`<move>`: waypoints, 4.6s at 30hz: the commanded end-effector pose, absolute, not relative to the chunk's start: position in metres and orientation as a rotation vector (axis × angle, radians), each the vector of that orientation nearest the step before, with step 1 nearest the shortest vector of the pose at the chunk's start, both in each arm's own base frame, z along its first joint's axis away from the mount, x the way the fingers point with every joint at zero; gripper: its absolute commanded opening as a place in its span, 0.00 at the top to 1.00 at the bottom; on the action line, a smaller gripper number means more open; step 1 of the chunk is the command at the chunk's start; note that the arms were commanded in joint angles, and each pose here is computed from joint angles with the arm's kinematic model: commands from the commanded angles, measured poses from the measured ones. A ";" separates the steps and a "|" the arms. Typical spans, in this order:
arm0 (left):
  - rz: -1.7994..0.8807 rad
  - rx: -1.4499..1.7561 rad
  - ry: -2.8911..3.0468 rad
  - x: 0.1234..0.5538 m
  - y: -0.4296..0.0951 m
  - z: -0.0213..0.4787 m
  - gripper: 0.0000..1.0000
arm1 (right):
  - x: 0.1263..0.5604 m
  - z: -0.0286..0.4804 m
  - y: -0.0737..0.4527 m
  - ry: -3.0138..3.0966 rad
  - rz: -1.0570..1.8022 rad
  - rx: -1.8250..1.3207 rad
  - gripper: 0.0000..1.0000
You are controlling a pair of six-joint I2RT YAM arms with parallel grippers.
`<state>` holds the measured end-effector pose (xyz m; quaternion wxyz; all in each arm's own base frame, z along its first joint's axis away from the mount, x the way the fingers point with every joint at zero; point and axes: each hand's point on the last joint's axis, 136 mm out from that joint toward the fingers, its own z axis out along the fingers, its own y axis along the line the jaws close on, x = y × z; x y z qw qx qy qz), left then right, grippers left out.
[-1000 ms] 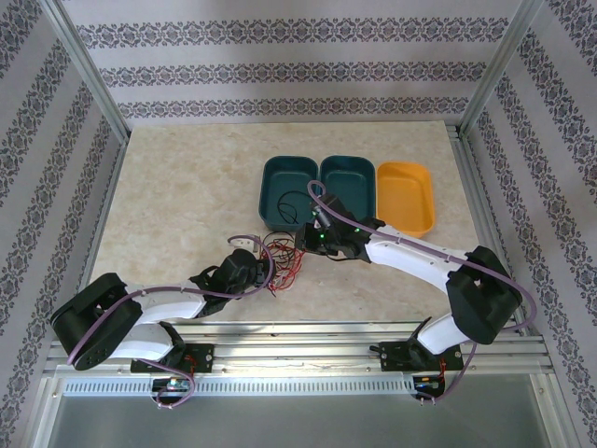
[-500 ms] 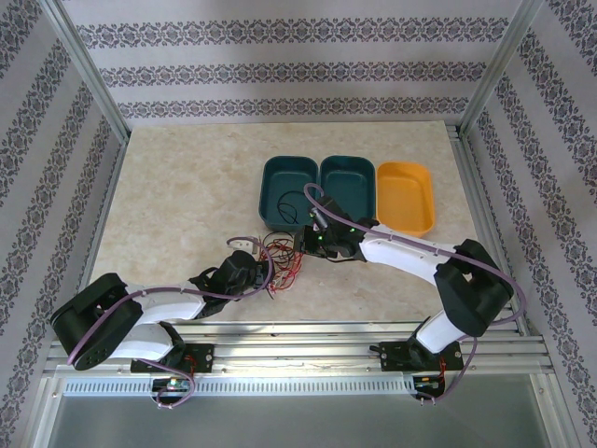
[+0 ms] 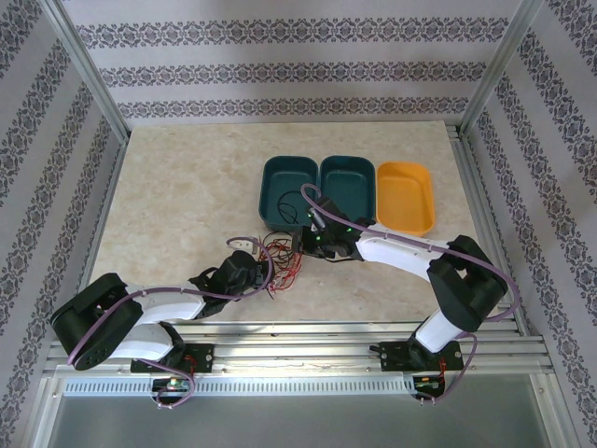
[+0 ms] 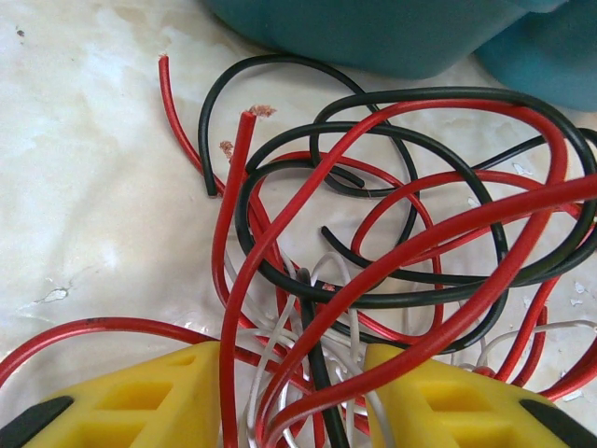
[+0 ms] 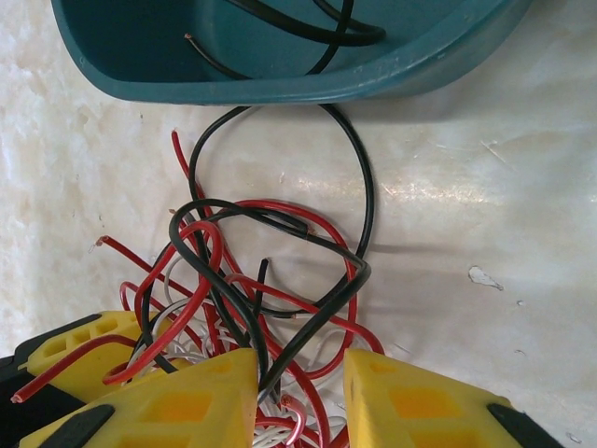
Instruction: Untangle the cables
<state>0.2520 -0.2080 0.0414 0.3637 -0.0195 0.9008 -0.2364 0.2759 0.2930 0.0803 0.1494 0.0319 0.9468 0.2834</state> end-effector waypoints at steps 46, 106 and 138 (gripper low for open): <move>-0.447 -0.212 2.302 0.248 -0.166 0.042 0.80 | 0.287 0.145 0.255 2.530 0.824 0.061 0.95; -0.408 -0.239 2.268 0.241 -0.147 0.059 0.37 | 0.353 0.409 0.239 1.896 0.648 -0.237 1.00; -0.373 -0.283 2.188 0.236 -0.125 0.117 0.01 | 0.469 0.260 0.304 2.206 0.589 -0.235 1.00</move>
